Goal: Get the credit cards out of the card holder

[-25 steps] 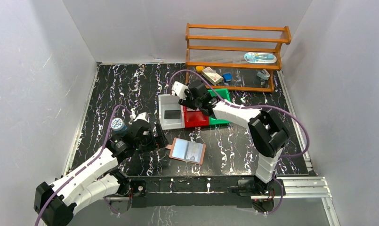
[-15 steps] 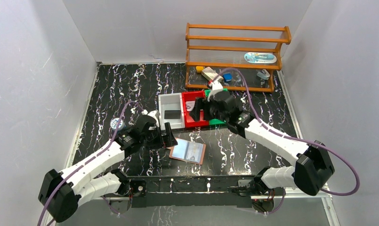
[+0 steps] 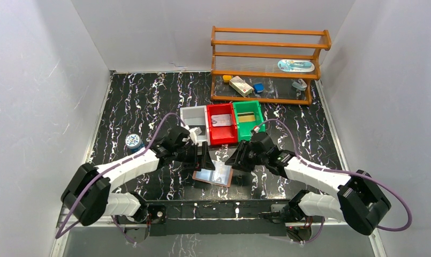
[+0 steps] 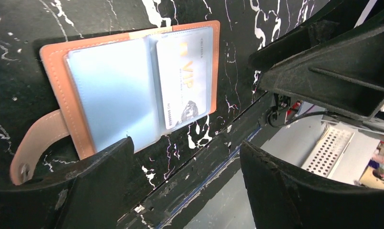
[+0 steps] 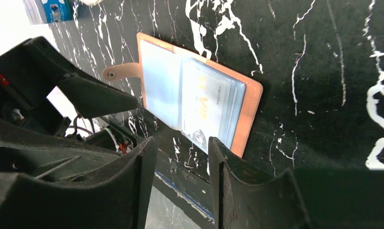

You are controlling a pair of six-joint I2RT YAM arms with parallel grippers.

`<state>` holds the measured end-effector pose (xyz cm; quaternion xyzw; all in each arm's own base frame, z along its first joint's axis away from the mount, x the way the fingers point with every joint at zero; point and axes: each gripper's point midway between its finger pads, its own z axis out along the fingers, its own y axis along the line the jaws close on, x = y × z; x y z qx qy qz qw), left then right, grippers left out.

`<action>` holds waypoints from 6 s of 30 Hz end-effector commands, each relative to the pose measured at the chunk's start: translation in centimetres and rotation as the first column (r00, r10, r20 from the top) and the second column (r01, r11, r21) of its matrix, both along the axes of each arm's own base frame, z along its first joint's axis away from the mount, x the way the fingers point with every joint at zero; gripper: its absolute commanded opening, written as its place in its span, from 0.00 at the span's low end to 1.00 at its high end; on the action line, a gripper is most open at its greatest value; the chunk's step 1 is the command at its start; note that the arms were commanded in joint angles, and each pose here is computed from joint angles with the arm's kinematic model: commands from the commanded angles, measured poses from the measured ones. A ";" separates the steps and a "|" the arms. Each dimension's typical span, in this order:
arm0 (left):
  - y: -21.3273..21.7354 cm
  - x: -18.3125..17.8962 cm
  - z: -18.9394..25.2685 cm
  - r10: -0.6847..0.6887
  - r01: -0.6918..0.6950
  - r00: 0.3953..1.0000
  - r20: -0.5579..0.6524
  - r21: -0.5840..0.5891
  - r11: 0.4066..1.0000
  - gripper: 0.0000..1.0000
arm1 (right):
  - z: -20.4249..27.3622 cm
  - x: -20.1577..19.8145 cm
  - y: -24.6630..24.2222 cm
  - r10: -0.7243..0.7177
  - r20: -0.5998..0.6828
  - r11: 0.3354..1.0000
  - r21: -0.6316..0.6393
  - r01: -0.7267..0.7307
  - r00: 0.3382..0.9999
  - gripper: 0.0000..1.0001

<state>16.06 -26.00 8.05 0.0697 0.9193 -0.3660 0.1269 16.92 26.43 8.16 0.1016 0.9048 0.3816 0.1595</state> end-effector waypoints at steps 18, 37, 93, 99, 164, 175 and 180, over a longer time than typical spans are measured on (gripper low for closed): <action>-2.6 0.0 -0.9 -0.136 0.133 0.988 -0.077 -0.040 0.990 0.68 | -4.3 -1.0 2.3 0.060 -0.168 0.998 0.039 -0.054 0.984 0.38; 0.7 -3.3 -5.6 -0.078 0.092 0.984 -0.162 0.085 0.992 0.57 | -5.6 -1.0 0.7 0.056 -0.174 0.993 -0.094 -0.073 0.983 0.40; 2.7 -1.6 -5.3 0.068 -0.047 0.995 -0.078 0.247 0.968 0.53 | -2.2 0.6 2.7 0.079 -0.126 0.996 -0.036 -0.084 0.989 0.45; 3.2 -2.0 -4.9 0.107 -0.087 0.992 -0.070 0.247 0.965 0.52 | -1.9 1.1 1.4 0.056 -0.117 0.988 -0.137 -0.072 0.992 0.47; -5.0 -1.0 -3.3 0.103 -0.157 0.970 -0.219 -0.246 0.957 0.19 | -5.8 -1.8 2.2 0.155 -0.212 0.984 -0.054 -0.170 0.965 0.23; -5.4 -0.1 -1.4 0.089 -0.124 0.986 -0.140 -0.265 0.956 0.02 | -4.1 -1.3 2.6 0.157 -0.169 0.986 -0.030 -0.164 0.973 0.24; -4.9 0.3 -0.6 0.094 -0.110 0.993 -0.076 -0.234 0.966 0.01 | -3.3 -1.2 2.5 0.155 -0.148 0.987 -0.024 -0.160 0.977 0.30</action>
